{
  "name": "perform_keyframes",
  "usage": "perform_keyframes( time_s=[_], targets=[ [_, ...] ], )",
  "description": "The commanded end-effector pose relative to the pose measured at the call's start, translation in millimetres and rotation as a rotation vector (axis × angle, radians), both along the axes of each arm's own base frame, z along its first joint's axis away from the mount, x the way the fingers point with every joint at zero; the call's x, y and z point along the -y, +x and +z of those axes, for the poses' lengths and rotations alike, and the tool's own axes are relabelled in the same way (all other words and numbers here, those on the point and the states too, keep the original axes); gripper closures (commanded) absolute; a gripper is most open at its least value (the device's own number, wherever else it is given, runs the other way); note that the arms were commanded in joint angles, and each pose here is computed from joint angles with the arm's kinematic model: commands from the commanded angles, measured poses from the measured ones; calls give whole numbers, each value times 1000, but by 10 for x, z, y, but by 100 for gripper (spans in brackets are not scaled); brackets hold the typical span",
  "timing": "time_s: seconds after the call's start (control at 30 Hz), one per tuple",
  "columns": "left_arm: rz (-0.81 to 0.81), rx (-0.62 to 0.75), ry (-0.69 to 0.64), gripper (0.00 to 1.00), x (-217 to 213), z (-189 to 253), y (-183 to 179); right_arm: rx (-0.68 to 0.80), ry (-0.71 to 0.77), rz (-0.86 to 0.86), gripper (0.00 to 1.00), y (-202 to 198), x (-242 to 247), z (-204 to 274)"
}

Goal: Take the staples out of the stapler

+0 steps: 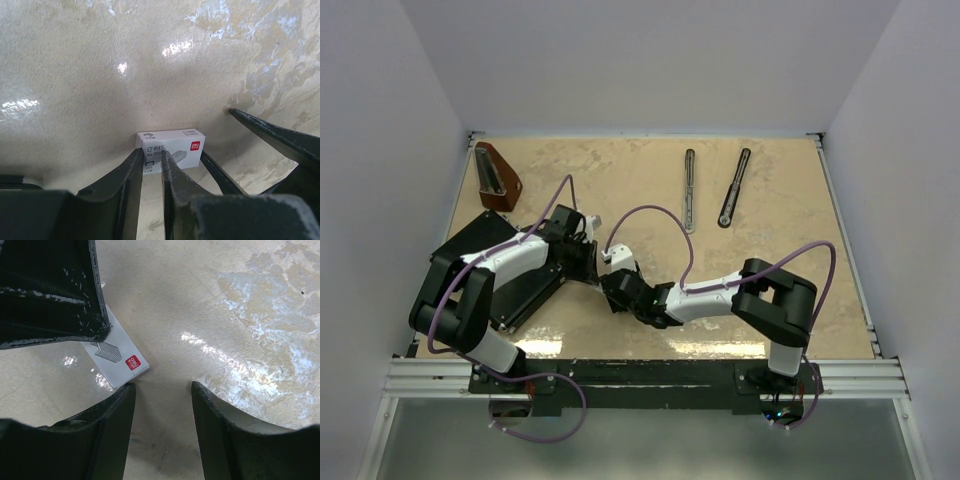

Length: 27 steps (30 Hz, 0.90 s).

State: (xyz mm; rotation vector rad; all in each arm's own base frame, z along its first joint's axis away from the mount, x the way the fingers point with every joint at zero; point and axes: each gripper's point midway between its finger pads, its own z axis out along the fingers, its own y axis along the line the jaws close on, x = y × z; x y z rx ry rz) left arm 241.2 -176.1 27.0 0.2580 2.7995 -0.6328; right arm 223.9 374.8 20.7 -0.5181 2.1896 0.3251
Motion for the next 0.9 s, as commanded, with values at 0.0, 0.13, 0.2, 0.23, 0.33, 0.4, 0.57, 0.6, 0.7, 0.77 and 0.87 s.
perform_keyframes(
  time_s=[0.0, 0.13, 0.2, 0.23, 0.33, 0.4, 0.57, 0.6, 0.7, 0.77, 0.87],
  targets=[
    [-47, -49, -99, 75, 183, 42, -135, -41, 8, -49, 45, 32, 77, -192],
    [-50, -52, -115, 75, 208, 58, -151, -53, -2, -97, 42, 88, 166, -215],
    [-50, -54, -126, 75, 226, 69, -162, -64, -8, -122, 41, 124, 248, -235],
    [-49, -52, -127, 73, 226, 78, -163, -66, -11, -131, 41, 133, 277, -240],
    [-47, -51, -131, 72, 238, 92, -158, -76, -8, -155, 41, 166, 373, -225],
    [-40, -44, -121, 71, 227, 100, -134, -86, -9, -168, 41, 178, 432, -207],
    [-26, -4, -106, 65, 217, 201, -30, -103, 0, -164, 41, 129, 483, -140],
    [-17, 12, -89, 65, 190, 213, 10, -105, 4, -161, 41, 117, 489, -127],
    [14, 57, -44, 64, 116, 279, 105, -114, -6, -160, 41, 104, 526, -133],
    [29, 80, -28, 63, 89, 337, 153, -121, 1, -163, 41, 127, 543, -124],
    [54, 98, 7, 63, 23, 359, 185, -134, 12, -146, 41, 116, 514, -107]
  ],
)
